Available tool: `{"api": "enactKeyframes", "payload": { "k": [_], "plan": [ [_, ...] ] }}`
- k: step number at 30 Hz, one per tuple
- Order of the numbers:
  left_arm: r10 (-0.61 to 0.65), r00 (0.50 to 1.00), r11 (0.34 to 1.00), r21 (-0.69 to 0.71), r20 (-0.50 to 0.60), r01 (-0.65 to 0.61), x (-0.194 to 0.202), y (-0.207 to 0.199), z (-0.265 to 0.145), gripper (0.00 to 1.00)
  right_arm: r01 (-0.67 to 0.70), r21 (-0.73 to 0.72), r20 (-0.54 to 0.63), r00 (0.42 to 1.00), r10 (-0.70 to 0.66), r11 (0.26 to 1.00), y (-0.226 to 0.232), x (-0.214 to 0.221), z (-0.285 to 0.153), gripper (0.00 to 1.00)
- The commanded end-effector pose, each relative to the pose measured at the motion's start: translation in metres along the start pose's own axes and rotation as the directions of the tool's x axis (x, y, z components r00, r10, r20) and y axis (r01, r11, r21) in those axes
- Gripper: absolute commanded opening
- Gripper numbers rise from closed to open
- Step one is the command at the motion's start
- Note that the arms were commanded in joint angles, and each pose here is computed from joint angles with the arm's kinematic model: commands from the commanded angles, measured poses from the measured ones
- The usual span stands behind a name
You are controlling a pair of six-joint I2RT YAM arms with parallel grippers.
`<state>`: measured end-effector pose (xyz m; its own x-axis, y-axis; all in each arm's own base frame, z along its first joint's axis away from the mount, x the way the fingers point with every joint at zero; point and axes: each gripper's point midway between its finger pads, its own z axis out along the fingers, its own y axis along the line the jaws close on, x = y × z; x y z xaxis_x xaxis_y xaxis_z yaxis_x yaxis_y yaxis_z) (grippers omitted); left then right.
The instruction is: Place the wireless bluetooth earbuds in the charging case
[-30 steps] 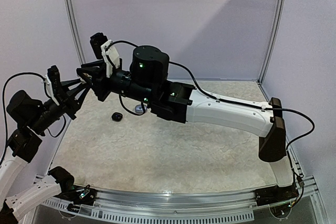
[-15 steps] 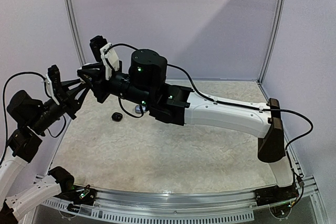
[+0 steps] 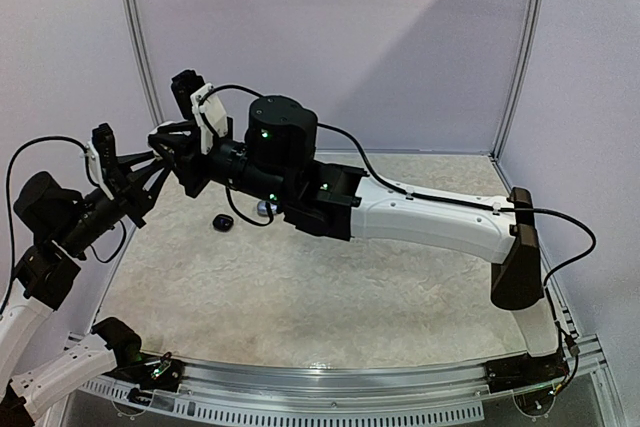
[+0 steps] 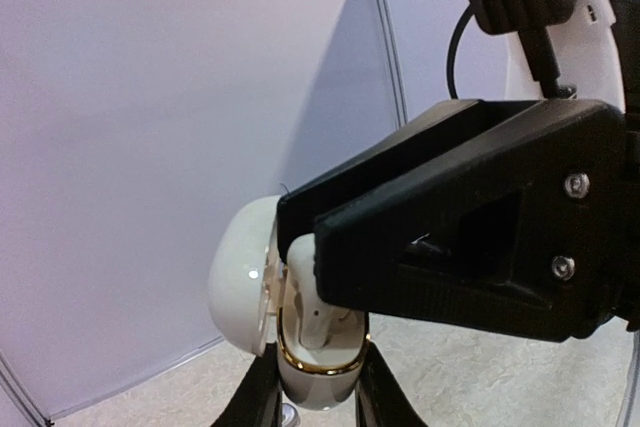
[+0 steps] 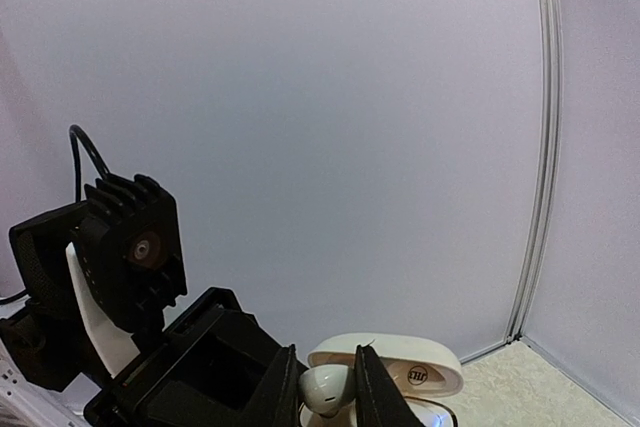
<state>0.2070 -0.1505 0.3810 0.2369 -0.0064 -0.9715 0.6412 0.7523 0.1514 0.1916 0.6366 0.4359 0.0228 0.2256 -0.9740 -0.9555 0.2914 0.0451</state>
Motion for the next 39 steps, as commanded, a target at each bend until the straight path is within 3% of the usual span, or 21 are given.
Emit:
{"api": "enactKeyframes", "payload": {
  "k": [1,39],
  "plan": [
    [-0.006,0.999,1.000,0.016,0.037,0.005,-0.015,-0.002,-0.001,0.00,0.018,0.041,-0.093,0.996,-0.014,0.999,-0.008,0.040,0.002,0.21],
    [-0.096,0.995,0.993,0.073,-0.016,0.096,-0.004,-0.010,0.004,0.00,0.054,0.111,-0.175,0.984,-0.034,0.992,-0.022,0.058,0.001,0.30]
  ]
}}
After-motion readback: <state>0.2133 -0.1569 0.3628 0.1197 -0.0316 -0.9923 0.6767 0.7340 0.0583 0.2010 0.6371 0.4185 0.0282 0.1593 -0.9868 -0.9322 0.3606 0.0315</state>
